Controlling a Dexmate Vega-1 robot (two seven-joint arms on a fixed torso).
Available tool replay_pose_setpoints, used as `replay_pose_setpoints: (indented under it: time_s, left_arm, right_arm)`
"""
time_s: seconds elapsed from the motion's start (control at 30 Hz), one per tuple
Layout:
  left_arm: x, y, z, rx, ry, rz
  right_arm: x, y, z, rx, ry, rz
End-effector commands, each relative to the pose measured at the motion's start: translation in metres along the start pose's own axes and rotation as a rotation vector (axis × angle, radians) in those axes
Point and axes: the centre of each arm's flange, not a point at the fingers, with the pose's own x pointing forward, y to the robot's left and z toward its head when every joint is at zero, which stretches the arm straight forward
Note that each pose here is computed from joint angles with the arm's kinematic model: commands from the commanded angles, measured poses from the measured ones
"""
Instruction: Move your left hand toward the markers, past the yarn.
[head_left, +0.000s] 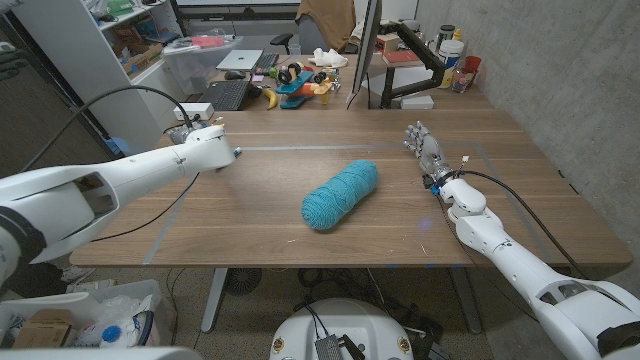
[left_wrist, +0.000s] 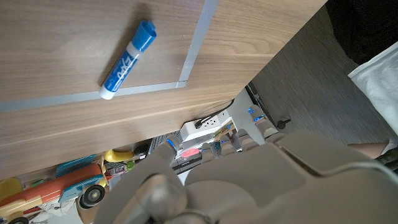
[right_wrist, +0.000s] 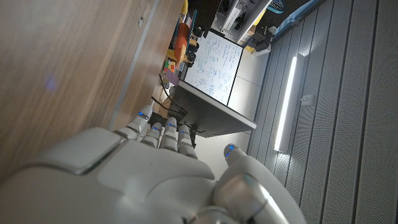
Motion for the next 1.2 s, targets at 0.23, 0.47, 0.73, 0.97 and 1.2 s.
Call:
replay_pose_setpoints:
  time_s: [0.23,0.47,0.73,0.97,1.2]
  left_arm:
    - [0.013,-0.003,0.007,0.037,0.021,-0.048]
    - [0.015,-0.002,0.007,0.044,0.019,-0.059]
    - [0.017,-0.003,0.007,0.057,0.019,-0.086]
    - [0.020,-0.003,0.004,0.054,0.014,-0.087]
    - [0.026,-0.005,-0.001,0.054,-0.008,-0.093]
  right_arm:
    - [-0.004,-0.005,0.000,-0.005,-0.001,-0.015]
    - [-0.006,-0.004,0.000,-0.005,-0.001,-0.018]
    - [-0.010,-0.002,0.002,-0.012,-0.007,-0.017]
    - [-0.022,0.004,0.004,-0.019,-0.018,-0.012]
    - [-0.056,0.002,0.002,-0.021,-0.026,-0.028]
